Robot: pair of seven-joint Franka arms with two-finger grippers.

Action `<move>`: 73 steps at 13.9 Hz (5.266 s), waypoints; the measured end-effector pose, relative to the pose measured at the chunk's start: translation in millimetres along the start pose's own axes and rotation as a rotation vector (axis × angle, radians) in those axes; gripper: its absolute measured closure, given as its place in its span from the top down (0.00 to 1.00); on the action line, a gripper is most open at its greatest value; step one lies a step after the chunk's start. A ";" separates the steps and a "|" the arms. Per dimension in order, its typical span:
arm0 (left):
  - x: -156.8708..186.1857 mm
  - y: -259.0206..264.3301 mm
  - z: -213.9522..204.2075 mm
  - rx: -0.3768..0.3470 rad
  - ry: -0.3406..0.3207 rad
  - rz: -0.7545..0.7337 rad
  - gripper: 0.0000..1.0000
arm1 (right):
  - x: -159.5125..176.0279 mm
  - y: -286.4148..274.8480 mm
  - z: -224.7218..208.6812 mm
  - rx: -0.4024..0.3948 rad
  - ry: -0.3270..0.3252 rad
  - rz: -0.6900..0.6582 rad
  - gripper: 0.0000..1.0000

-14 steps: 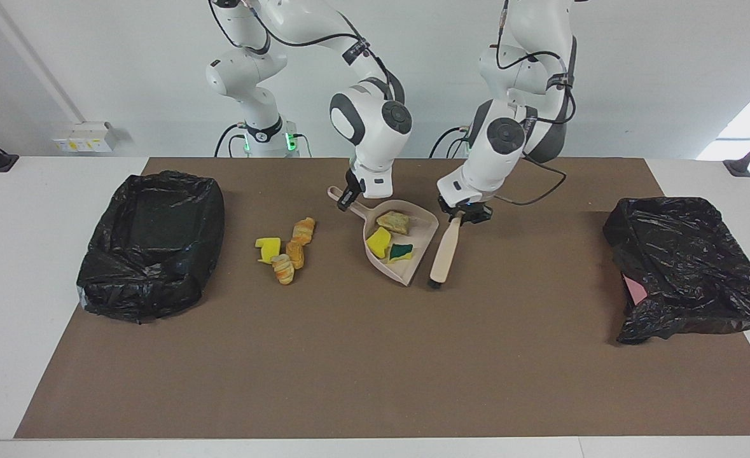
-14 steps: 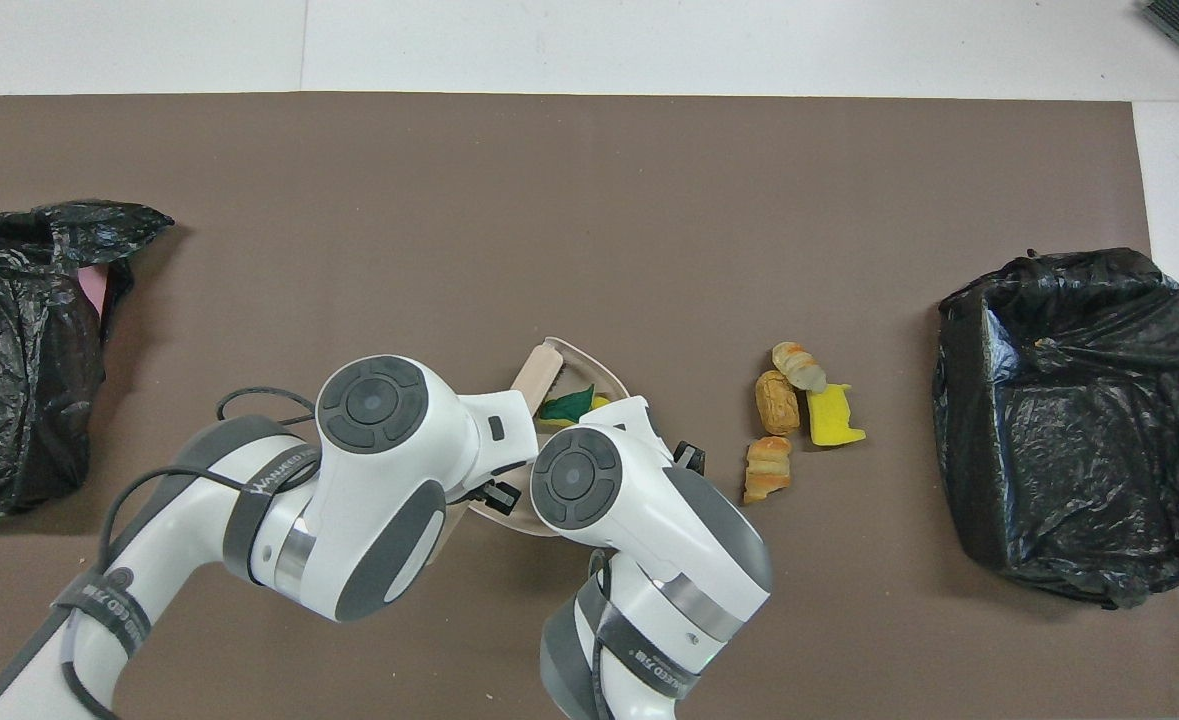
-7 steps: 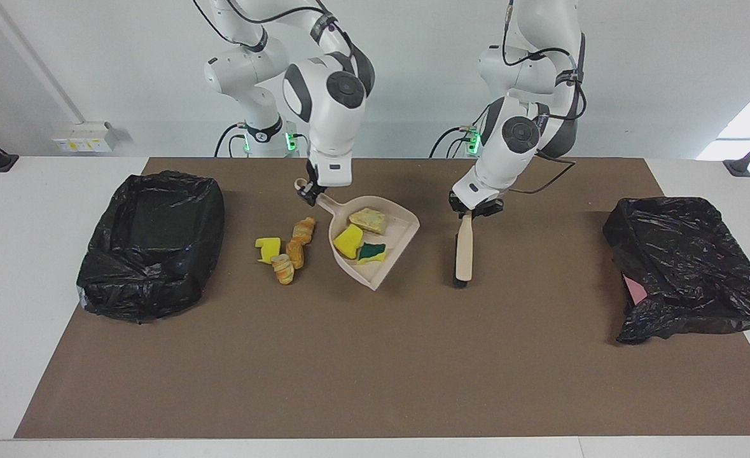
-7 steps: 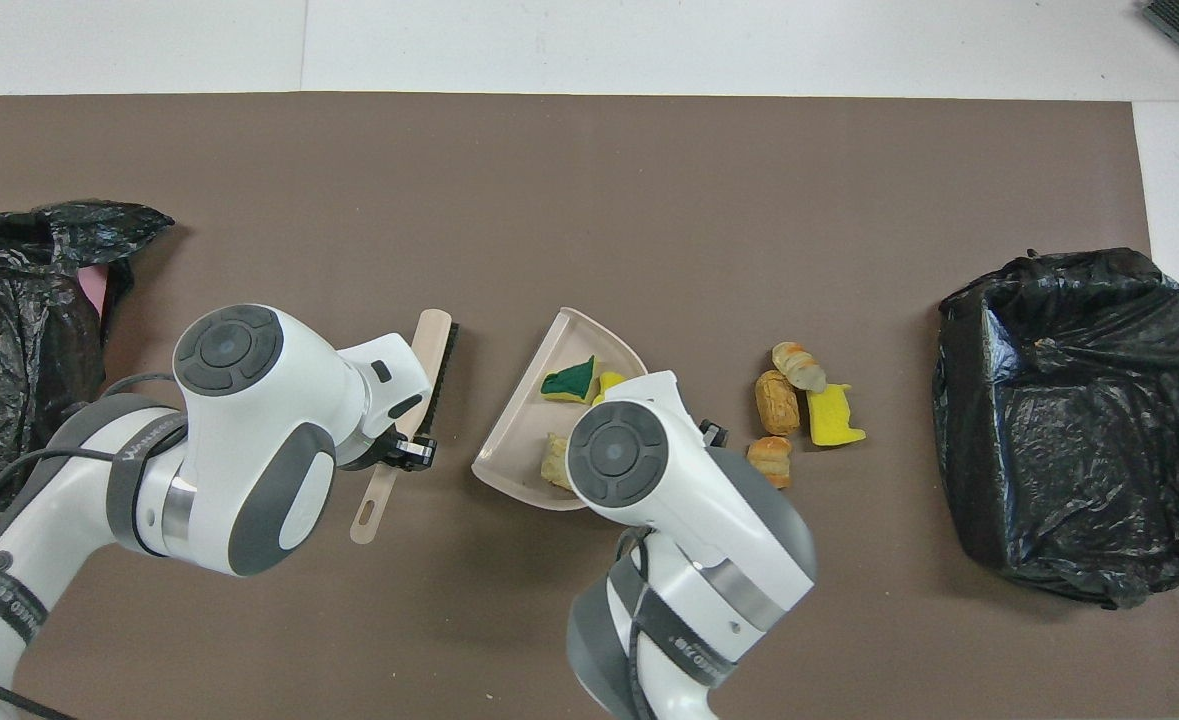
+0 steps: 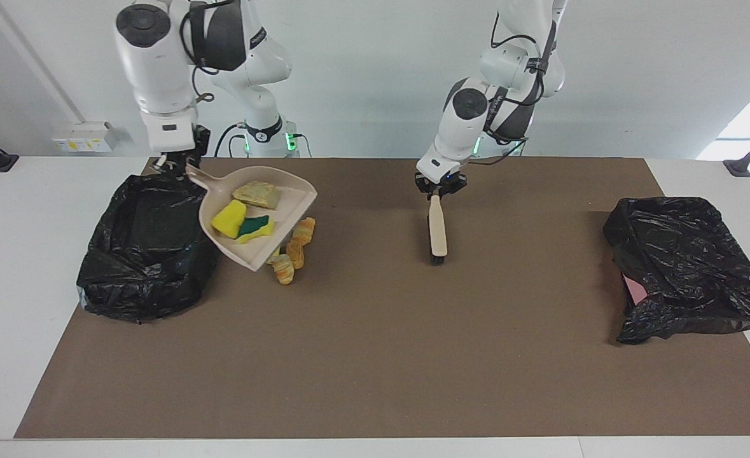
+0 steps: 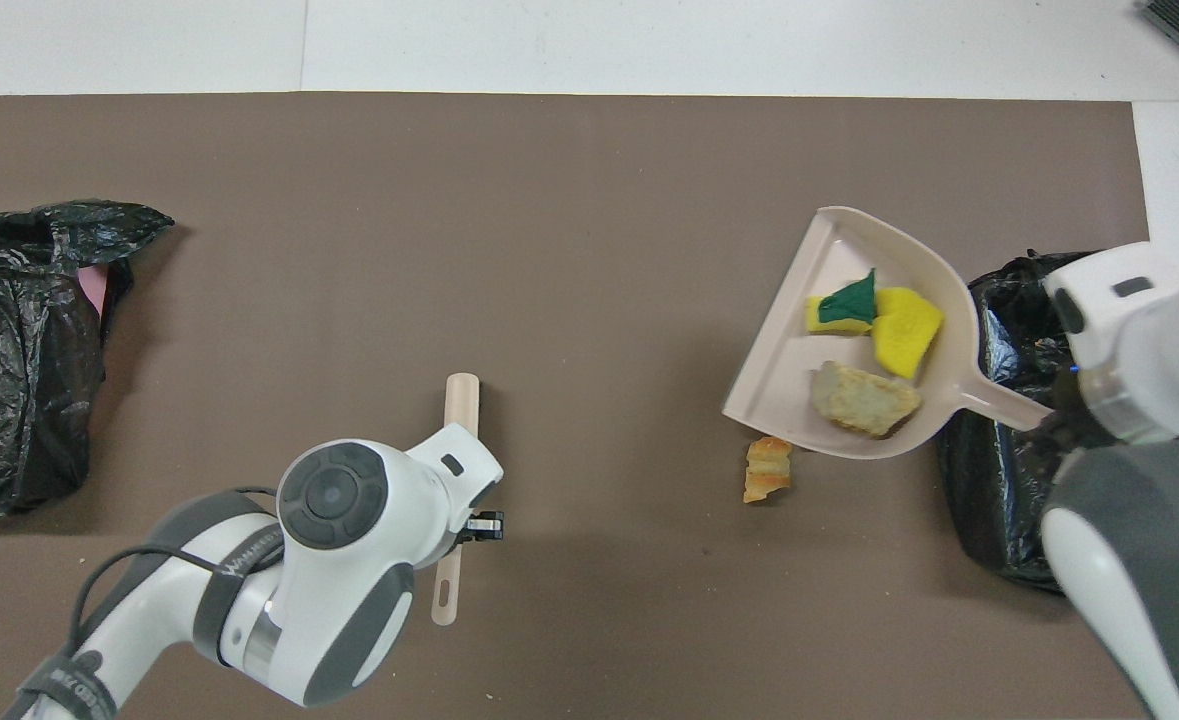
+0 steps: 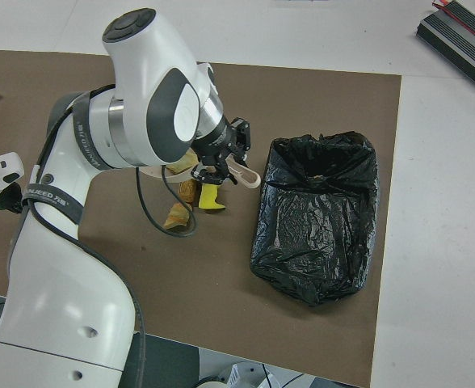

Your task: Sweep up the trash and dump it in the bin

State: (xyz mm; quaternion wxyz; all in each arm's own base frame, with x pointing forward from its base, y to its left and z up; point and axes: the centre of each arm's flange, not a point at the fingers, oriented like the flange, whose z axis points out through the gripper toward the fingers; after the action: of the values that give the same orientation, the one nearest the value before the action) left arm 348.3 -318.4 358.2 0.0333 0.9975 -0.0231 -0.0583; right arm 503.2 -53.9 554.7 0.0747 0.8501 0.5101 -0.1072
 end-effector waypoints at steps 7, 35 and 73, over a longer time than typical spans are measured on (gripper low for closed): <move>-76.3 53.2 28.9 -0.031 0.056 -0.043 0.26 | -175.7 58.8 49.6 -0.058 -0.218 -0.154 0.31; 143.5 -153.6 -157.6 0.007 0.067 0.156 1.00 | -44.2 -48.0 79.1 -0.404 -1.031 -0.632 0.31; 142.2 -298.6 -264.9 0.047 0.039 0.046 1.00 | 506.9 -162.3 53.8 0.234 0.176 1.000 0.31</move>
State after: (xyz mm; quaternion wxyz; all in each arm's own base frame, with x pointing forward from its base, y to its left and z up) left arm 533.2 -11.0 583.7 0.0117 0.9981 -0.0466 -0.0376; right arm 585.5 441.0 368.8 -0.0220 0.9984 0.0307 -0.0428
